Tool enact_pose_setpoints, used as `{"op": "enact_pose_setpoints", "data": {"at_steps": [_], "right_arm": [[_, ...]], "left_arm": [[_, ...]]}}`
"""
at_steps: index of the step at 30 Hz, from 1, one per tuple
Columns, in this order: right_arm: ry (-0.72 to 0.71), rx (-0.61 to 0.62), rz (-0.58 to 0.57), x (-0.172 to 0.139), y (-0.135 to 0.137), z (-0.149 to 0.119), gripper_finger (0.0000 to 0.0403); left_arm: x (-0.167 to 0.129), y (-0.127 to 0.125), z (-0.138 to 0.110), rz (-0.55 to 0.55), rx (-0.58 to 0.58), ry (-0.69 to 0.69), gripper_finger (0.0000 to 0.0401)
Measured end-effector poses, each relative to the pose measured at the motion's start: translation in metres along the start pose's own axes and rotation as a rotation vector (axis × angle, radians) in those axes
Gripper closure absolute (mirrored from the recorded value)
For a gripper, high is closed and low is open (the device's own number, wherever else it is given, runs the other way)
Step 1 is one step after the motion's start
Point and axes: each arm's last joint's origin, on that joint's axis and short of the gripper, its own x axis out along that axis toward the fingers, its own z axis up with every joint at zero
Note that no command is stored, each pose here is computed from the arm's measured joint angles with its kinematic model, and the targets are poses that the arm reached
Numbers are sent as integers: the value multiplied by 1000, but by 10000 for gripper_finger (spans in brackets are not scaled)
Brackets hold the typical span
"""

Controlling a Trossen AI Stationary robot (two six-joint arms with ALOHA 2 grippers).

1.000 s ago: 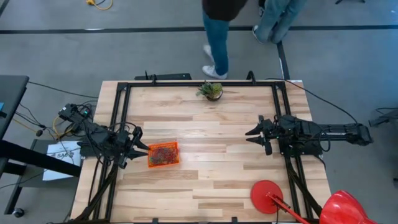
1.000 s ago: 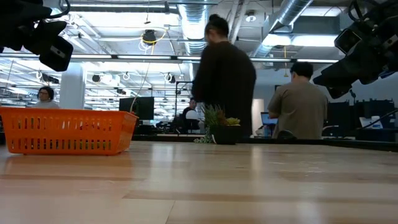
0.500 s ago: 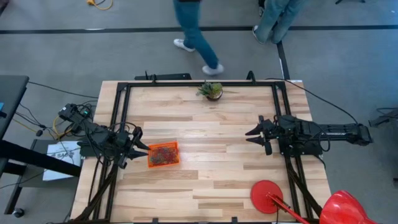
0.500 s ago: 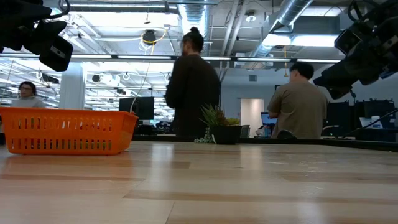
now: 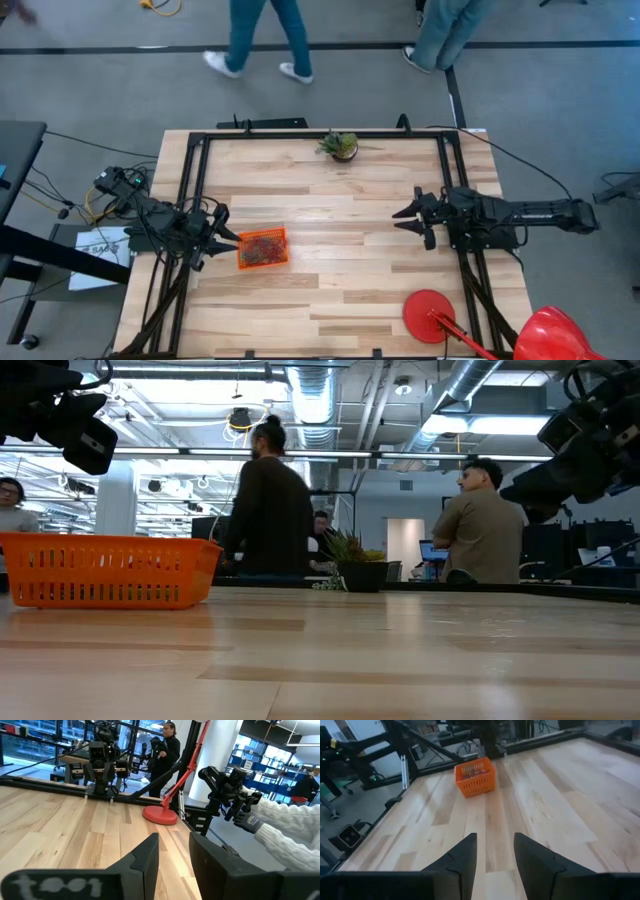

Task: Pick and place rubber bands into bin
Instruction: Return to Home Position

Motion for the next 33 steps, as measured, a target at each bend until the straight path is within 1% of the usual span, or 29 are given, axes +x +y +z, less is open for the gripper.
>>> {"op": "enact_pose_setpoints", "data": {"at_steps": [5,33], "right_arm": [[-32,-7,5,0,0,0,280],[-28,-8,6,1,0,-1,280]], "left_arm": [[0,0,0,0,-1,0,303],[0,0,0,1,-1,0,303]]}}
